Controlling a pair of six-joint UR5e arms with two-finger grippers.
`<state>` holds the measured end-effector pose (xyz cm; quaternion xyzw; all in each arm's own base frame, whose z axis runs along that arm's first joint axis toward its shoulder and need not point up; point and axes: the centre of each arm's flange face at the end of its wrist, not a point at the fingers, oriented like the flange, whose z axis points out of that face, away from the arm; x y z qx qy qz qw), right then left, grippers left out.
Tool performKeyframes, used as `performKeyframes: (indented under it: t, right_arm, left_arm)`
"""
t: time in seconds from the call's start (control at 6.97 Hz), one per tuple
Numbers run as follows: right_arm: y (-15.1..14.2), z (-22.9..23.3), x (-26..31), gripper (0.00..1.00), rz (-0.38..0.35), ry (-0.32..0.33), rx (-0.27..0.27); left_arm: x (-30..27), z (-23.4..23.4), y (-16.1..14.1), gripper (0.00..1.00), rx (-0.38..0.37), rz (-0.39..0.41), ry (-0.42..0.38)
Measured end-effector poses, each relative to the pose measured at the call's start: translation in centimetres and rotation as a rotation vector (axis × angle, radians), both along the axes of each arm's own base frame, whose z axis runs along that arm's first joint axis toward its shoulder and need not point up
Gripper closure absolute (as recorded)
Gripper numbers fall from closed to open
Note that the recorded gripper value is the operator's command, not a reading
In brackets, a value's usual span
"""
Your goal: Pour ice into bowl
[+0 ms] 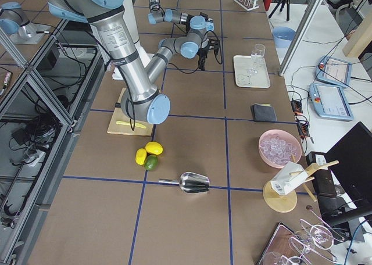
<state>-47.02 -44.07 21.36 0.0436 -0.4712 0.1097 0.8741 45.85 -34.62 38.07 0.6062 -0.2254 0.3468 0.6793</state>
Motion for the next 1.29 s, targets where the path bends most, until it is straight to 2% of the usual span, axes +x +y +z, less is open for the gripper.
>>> performKeyframes:
  t: [0.43, 0.72, 1.0, 1.29]
  right_arm:
    - [-0.04, 0.09, -0.08, 0.0, 0.005, 0.001, -0.007]
    - [-0.04, 0.1, -0.12, 0.0, 0.006, 0.001, -0.01]
    - [-0.04, 0.11, -0.13, 0.0, 0.009, 0.0, -0.014]
    - [-0.03, 0.11, -0.13, 0.0, 0.008, 0.0, -0.015]
  left_arm:
    - [0.38, 0.55, 0.06, 1.0, 0.03, -0.005, -0.191]
    - [0.13, 0.23, 0.09, 1.0, 0.051, -0.025, -0.29]
    - [0.0, -0.15, 0.06, 1.0, 0.064, -0.043, -0.336]
    - [-0.03, -0.2, 0.05, 1.0, 0.066, -0.048, -0.344]
